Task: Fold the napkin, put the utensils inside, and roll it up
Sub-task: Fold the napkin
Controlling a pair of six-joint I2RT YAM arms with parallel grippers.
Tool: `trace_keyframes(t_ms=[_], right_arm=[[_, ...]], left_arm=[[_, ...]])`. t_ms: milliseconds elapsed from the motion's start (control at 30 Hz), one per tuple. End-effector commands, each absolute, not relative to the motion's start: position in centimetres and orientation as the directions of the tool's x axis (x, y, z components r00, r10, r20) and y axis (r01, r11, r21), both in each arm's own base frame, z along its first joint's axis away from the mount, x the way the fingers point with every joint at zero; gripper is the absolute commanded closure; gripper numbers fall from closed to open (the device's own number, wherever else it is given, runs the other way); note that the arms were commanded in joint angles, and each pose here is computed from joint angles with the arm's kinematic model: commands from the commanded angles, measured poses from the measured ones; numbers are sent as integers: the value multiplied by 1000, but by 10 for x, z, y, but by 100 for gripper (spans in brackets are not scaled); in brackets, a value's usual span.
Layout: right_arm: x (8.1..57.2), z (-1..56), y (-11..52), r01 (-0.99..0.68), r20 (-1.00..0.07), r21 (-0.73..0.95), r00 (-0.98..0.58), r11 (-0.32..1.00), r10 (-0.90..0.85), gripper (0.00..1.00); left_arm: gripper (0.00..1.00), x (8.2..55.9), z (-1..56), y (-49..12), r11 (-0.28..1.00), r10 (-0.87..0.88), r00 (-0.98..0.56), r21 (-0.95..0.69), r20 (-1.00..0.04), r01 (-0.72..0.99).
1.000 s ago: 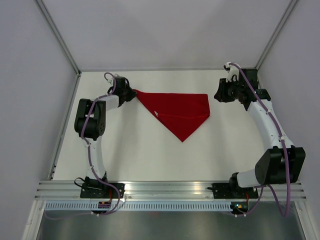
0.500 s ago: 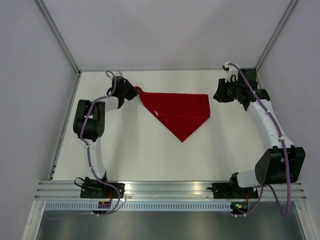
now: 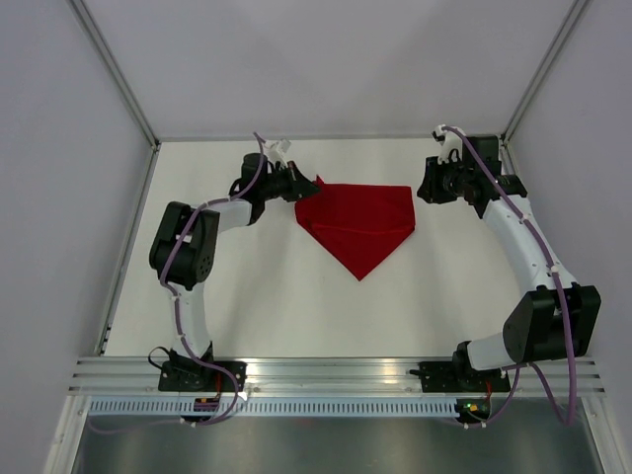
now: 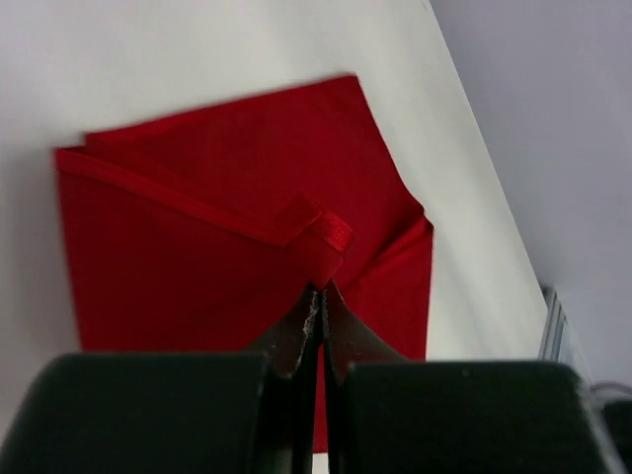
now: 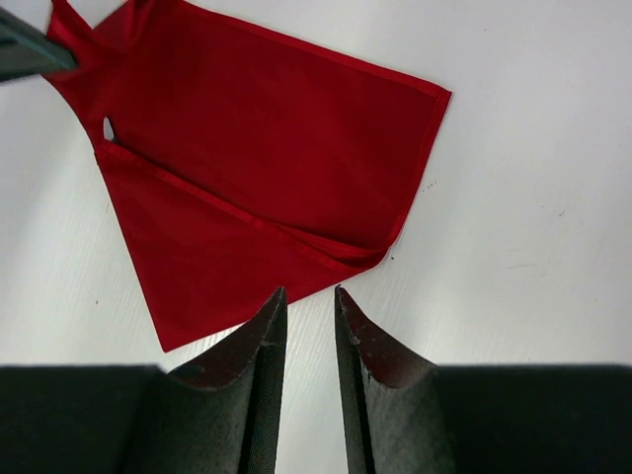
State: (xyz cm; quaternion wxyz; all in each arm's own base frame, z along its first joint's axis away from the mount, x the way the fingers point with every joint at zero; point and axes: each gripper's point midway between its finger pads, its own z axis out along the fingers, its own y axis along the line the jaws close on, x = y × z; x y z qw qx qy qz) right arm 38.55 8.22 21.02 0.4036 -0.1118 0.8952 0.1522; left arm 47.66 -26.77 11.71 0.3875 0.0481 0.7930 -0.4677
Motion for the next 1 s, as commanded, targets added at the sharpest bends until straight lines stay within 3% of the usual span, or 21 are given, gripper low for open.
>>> trace_keyframes(t_ms=[0,400,967], right_arm=[[389,207,82,-320,-757,165,-648,933,-88,69],[388,202,84,-323,-750,158,-654,933,-100,69],[388,195,89,-333,-740,145,-662,932,-122,69]], left_arm=[[97,429,137,-314,413,-75,-628,-597,-775,688],[98,347,104,-364,251,212,-605,-555,-767,793],[98,316,67,-372,301,353,-584,-502,-732,811]])
